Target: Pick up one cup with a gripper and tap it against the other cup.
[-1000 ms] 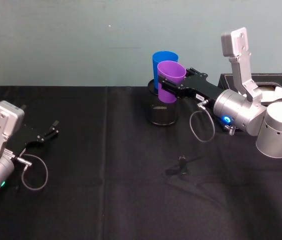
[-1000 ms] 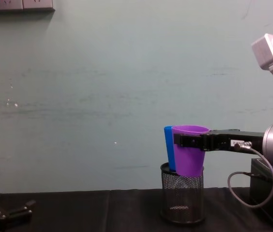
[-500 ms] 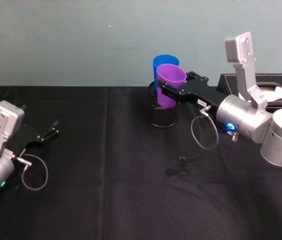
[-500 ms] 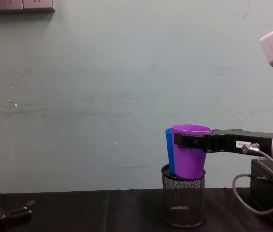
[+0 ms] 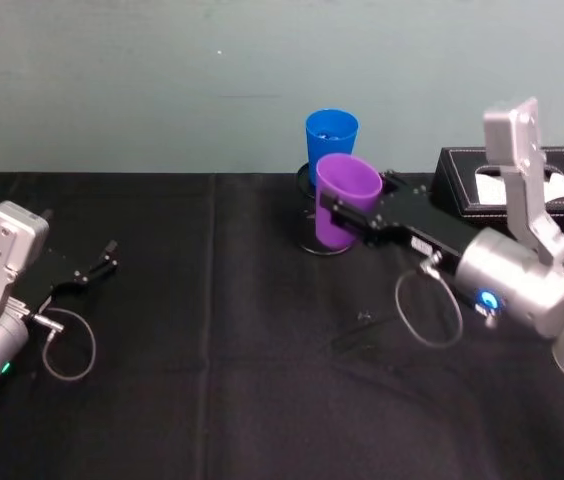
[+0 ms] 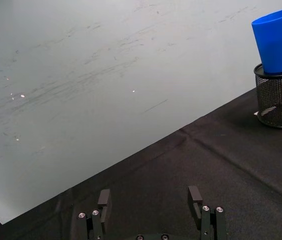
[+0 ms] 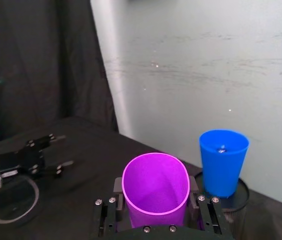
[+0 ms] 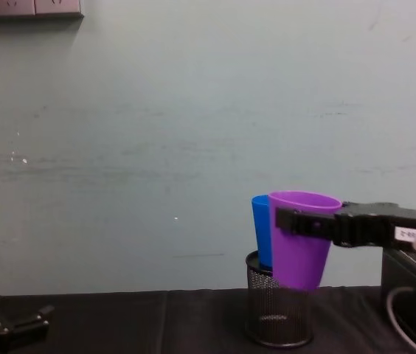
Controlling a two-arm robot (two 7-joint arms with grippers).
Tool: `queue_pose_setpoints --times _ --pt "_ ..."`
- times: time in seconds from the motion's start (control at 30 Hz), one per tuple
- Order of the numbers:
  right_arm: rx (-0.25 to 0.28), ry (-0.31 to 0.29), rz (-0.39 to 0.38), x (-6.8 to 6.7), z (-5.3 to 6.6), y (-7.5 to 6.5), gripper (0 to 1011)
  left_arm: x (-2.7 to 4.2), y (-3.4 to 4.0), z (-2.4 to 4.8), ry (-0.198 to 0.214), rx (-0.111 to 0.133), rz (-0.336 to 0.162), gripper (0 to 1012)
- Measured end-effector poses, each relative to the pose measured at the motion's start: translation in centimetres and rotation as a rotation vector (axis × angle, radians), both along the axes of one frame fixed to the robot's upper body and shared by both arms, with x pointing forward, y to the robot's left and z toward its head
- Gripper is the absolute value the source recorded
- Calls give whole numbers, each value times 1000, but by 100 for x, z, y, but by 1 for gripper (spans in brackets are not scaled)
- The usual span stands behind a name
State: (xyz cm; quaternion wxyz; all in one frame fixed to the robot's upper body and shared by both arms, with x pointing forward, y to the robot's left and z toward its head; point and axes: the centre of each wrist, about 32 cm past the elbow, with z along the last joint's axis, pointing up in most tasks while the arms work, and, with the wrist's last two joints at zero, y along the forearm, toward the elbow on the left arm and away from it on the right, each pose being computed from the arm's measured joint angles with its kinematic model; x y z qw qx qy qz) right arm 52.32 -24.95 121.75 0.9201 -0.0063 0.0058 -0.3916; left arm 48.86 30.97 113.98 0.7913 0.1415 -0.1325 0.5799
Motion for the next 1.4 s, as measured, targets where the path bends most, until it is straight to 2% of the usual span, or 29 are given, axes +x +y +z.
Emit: queue_pose_setpoints --times 0.2,0.27,0.4,0.6,0.7,0.97,1.4 --pt "-1 9 15 -224 -95 -70 723 0 0 0 0 0 0 1000" --pt "-3 16 19 -333 -172 -101 723 0 0 0 0 0 0 1000" --pt "-15 16 19 -420 -250 -116 723 0 0 0 0 0 0 1000" --pt "-38 17 22 -541 -427 -106 723 0 0 0 0 0 0 1000" --pt "-44 20 19 -596 -568 -93 723 0 0 0 0 0 0 1000" --pt "-46 25 -14 -590 -794 -84 723 0 0 0 0 0 0 1000" --pt "-47 35 -35 -552 -938 -52 723 0 0 0 0 0 0 1000"
